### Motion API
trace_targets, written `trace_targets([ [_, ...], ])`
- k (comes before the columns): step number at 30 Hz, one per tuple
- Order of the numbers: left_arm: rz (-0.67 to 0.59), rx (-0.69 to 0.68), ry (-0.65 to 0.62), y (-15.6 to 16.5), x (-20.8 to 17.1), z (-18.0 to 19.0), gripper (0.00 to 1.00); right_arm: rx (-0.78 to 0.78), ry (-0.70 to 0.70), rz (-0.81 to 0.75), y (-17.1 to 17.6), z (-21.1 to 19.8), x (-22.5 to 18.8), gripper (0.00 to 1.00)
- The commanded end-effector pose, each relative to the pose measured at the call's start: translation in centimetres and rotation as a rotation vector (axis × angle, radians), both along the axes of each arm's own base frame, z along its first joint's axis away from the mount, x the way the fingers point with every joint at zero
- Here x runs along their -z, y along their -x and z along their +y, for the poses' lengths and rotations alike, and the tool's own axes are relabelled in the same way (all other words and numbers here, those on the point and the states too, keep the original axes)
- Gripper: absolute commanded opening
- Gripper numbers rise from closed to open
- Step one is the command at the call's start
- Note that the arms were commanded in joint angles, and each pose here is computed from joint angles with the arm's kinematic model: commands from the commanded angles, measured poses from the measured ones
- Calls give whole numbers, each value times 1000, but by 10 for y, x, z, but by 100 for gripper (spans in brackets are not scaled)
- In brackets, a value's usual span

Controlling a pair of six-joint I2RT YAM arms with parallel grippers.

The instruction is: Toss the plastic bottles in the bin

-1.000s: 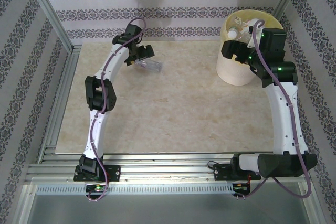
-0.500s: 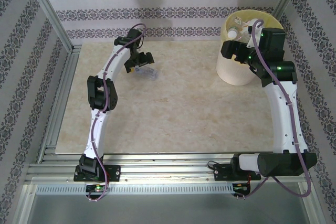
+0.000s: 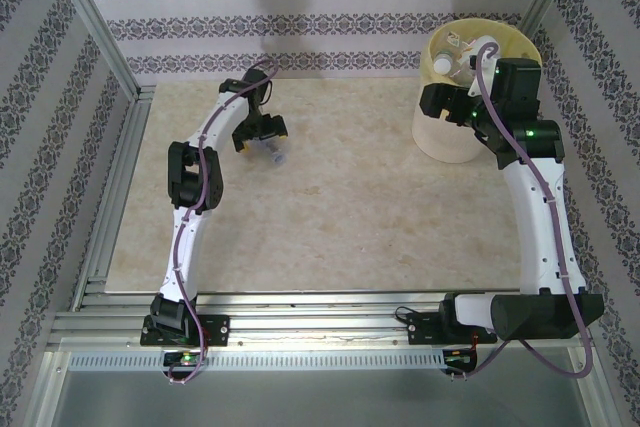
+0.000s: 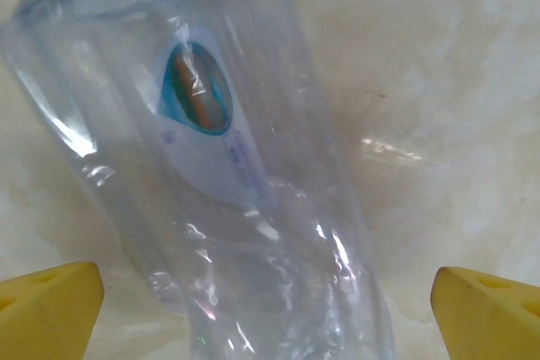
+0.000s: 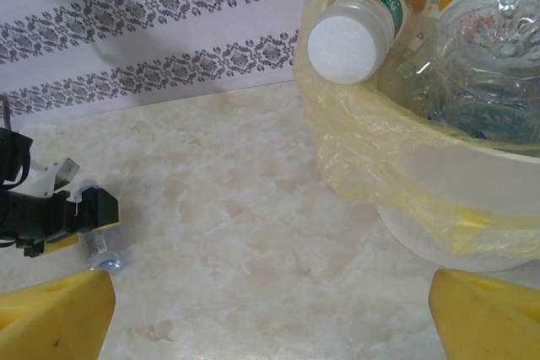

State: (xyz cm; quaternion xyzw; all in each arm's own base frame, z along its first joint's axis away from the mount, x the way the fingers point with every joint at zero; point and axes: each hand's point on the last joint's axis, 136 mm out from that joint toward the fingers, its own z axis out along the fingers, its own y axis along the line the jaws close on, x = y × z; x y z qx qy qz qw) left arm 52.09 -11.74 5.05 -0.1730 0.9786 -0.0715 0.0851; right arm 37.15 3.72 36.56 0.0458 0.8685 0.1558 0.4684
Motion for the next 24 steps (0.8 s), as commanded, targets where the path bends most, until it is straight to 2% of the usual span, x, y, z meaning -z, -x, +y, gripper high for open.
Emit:
trace_targets([
  [1,79,11,-58,16,19,18,99,-31,5,-34,5,5,-7,95],
  [4,78,23,-43,17,21,19,91,-30,7,-36,6,5,-7,95],
  [13,-17,121,49,15,11,2,56,-26,-9,-53,2,6,-12,95],
  [19,-189,233,146,6,-24,-20,49,-34,-46,-66,-3,11,-18,96],
  [24,-420,378,257,-4,-81,-54,49,-51,-75,-74,-7,19,-23,97],
])
